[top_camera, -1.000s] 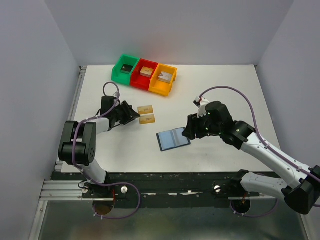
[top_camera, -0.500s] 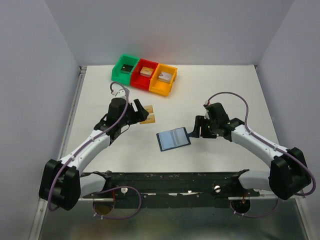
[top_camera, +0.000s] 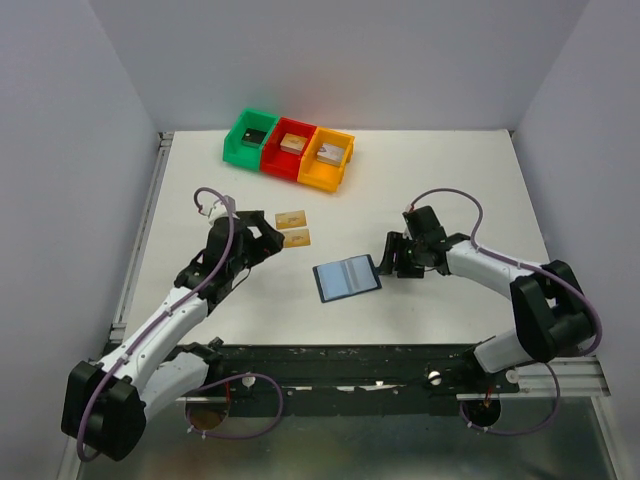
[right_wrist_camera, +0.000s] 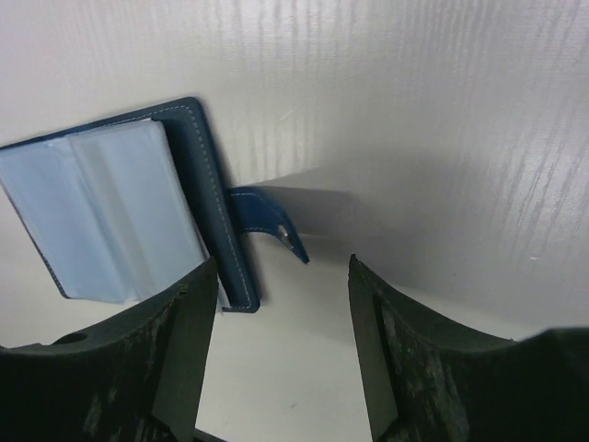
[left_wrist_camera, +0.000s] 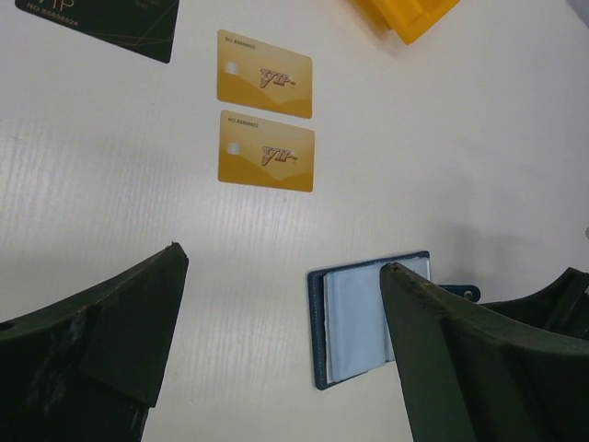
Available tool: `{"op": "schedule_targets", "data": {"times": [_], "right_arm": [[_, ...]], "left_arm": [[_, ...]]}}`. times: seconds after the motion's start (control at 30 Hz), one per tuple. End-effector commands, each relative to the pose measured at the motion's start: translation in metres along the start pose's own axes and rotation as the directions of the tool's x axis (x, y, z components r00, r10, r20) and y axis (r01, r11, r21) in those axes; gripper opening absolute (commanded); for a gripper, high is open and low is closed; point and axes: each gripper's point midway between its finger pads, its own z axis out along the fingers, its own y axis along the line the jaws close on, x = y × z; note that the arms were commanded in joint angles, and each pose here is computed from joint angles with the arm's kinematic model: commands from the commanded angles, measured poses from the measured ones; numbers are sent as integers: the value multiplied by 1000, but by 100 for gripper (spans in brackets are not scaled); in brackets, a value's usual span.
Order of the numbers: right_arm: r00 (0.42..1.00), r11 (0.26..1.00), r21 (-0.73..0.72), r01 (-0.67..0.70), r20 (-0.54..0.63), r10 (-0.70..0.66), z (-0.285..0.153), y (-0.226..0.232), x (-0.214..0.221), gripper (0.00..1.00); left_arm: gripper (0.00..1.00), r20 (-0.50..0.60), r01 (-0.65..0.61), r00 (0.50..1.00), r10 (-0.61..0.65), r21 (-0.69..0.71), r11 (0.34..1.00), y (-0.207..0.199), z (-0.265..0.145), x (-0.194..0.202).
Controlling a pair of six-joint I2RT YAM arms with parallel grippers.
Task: Take the credit cards out of the card holder
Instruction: Remove the credit card from the card holder.
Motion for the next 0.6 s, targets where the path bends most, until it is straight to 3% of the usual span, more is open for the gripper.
{"op": "schedule_targets", "data": {"times": [0.0,0.13,0.3,0.57], "right_arm": [[999,1000,-10,-25,30,25,7,4,-16,66],[1000,1000,-8,-20,19,20,12,3,-18,63],[1000,1000,-23,-11,16,11,18,5,-19,51],[1000,995,-98,7,24,-5,11,15,-14,3]], "left_arm": [[99,-5,44,999,-45,-60,997,12,-7,3],[99,-49,36,998,-36,8,999,9,-10,19],[99,-35,35,999,-28,226,973,-18,-16,25],[89,-151,-48,982,113,377,925,-54,-13,55]]}}
